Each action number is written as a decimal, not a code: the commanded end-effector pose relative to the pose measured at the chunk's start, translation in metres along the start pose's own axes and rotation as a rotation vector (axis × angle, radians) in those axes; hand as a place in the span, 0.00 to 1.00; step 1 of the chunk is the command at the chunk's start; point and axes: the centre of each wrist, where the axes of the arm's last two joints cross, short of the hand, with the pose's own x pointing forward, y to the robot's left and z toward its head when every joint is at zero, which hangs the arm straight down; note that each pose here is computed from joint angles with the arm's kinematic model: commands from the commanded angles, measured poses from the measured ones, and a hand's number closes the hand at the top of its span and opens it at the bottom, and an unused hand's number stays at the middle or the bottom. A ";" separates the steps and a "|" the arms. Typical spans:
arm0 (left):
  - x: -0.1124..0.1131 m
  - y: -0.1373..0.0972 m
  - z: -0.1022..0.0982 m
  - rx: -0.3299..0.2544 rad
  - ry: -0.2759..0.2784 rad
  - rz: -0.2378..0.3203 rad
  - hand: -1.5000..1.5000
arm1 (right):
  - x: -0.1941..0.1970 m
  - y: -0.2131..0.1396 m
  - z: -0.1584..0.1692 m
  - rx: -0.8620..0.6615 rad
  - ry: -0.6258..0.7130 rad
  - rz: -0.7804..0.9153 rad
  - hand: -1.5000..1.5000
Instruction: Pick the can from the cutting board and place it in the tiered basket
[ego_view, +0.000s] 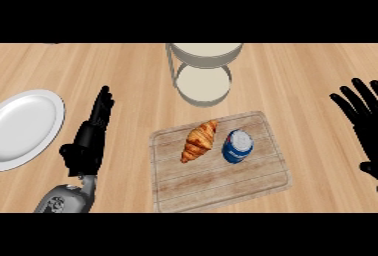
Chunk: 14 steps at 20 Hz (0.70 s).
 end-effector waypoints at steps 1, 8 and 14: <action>0.001 -0.004 -0.009 0.015 0.015 -0.004 0.50 | 0.069 -0.006 -0.003 0.123 0.085 0.291 0.00; -0.003 -0.013 -0.001 -0.003 0.022 0.000 0.50 | 0.144 0.050 -0.031 0.361 0.266 0.953 0.00; -0.001 -0.009 0.000 -0.017 0.009 -0.015 0.50 | 0.154 0.128 -0.040 0.403 0.333 1.255 0.00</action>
